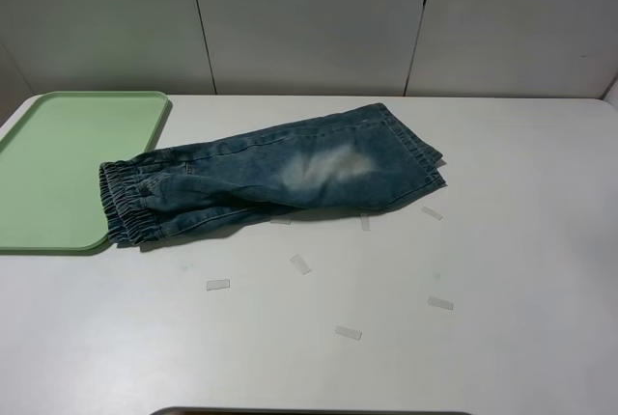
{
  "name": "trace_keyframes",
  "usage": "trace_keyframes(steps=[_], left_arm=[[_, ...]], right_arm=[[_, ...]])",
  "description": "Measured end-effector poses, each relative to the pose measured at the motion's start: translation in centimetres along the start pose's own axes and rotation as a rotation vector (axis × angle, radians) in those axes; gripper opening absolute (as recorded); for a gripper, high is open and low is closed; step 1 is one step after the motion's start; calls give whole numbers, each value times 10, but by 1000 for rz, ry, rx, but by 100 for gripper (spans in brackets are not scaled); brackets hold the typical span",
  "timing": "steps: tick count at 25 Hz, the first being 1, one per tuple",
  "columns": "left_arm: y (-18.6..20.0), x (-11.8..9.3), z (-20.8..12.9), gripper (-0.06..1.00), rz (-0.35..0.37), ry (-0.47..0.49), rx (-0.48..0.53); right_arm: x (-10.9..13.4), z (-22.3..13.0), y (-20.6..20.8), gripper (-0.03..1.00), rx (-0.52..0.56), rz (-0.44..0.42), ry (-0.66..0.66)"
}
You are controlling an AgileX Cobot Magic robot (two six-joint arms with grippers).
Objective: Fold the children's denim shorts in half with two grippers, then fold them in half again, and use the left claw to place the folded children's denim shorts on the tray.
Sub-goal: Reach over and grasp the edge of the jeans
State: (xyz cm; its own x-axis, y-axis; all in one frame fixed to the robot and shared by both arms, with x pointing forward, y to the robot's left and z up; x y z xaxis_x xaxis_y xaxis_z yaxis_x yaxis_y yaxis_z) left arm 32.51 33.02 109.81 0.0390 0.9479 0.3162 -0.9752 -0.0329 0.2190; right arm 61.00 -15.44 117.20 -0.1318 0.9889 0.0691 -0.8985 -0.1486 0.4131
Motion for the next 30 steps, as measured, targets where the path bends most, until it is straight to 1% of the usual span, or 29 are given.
trace_keyframes(steps=[4,7,11,15,20,30], left_arm=[[9,-23,-34,87,-126,-18,155],[14,-33,-51,87,-179,-11,244],[12,-48,-64,87,-241,5,283],[2,-67,-87,87,-300,16,335],[-6,-77,-101,87,-317,20,342],[-7,-76,-100,87,-313,15,335]], right_arm=[[-1,-4,0,58,22,-4,-9],[-2,-7,0,58,35,-10,-11],[-1,-8,0,58,39,-8,-15],[-2,-9,0,58,50,-10,-18],[-4,-12,0,58,63,-19,-11],[-7,-18,1,58,92,-38,-9]])
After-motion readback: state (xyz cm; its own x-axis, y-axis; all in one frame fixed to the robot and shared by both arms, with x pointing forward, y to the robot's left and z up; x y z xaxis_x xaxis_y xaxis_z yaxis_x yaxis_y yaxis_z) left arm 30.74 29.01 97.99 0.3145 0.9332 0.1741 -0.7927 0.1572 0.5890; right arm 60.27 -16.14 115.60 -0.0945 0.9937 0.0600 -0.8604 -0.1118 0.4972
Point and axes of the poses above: a point on each arm's last joint axis where the gripper is mounted, y pointing back along that axis away from the gripper, x along the wrist's bending axis when the last joint is at zero, z = x × y, the point moved 10 cm from there along -y, pointing out along that axis toward the gripper, and after that the axes turned 12 degrees about -y, right-handed, at the moved point
